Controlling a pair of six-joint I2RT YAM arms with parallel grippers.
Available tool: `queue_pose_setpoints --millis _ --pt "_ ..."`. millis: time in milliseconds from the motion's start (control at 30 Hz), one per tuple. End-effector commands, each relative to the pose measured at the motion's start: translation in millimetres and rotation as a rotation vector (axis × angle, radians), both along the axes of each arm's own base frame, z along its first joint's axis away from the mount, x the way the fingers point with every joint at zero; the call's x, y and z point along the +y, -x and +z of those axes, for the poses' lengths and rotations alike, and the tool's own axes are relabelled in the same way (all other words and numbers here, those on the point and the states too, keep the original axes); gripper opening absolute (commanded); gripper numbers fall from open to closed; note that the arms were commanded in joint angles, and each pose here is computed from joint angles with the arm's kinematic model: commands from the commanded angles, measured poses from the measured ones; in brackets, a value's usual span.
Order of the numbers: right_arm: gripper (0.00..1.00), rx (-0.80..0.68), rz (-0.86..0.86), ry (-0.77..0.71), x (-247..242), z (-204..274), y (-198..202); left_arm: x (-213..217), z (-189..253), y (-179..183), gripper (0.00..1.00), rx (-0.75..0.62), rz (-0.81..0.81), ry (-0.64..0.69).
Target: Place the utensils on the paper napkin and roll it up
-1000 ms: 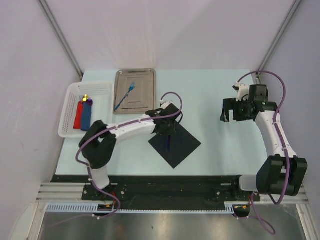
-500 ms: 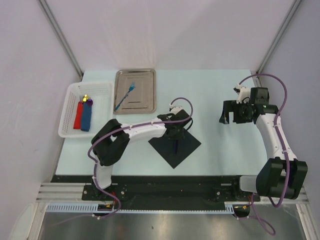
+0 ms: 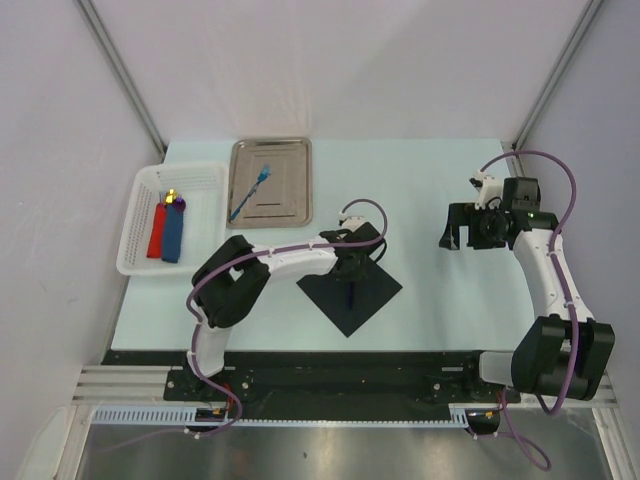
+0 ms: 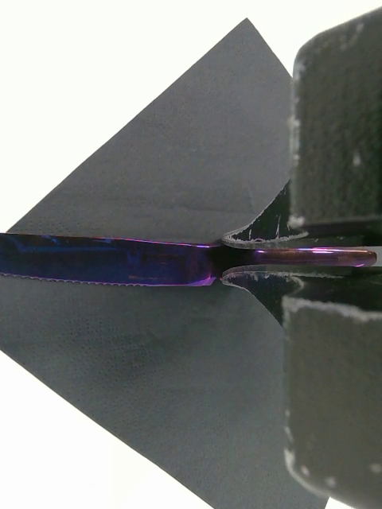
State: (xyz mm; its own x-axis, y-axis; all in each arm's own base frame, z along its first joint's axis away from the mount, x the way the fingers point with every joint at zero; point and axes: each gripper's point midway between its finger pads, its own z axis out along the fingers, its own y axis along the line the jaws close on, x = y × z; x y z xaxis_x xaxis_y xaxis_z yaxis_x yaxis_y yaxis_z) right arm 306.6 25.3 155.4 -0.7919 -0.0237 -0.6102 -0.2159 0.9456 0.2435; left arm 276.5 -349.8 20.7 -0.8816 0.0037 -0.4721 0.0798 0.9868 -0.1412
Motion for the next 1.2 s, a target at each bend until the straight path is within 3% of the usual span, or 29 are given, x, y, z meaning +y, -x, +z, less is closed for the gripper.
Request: queue_pose_setpoints --millis 0,733,1167 --pt "1.0 -0.043 -0.006 -0.01 0 9 -2 -7 16 -17 0.0 -0.047 0.036 0.032" --pt "1.0 -0.01 -0.011 -0.034 3 -3 2 7 45 -26 0.0 -0.135 0.027 0.025" --pt "1.0 -0.012 -0.009 -0.037 3 -3 1 12 26 -23 0.02 -0.099 0.031 -0.011"
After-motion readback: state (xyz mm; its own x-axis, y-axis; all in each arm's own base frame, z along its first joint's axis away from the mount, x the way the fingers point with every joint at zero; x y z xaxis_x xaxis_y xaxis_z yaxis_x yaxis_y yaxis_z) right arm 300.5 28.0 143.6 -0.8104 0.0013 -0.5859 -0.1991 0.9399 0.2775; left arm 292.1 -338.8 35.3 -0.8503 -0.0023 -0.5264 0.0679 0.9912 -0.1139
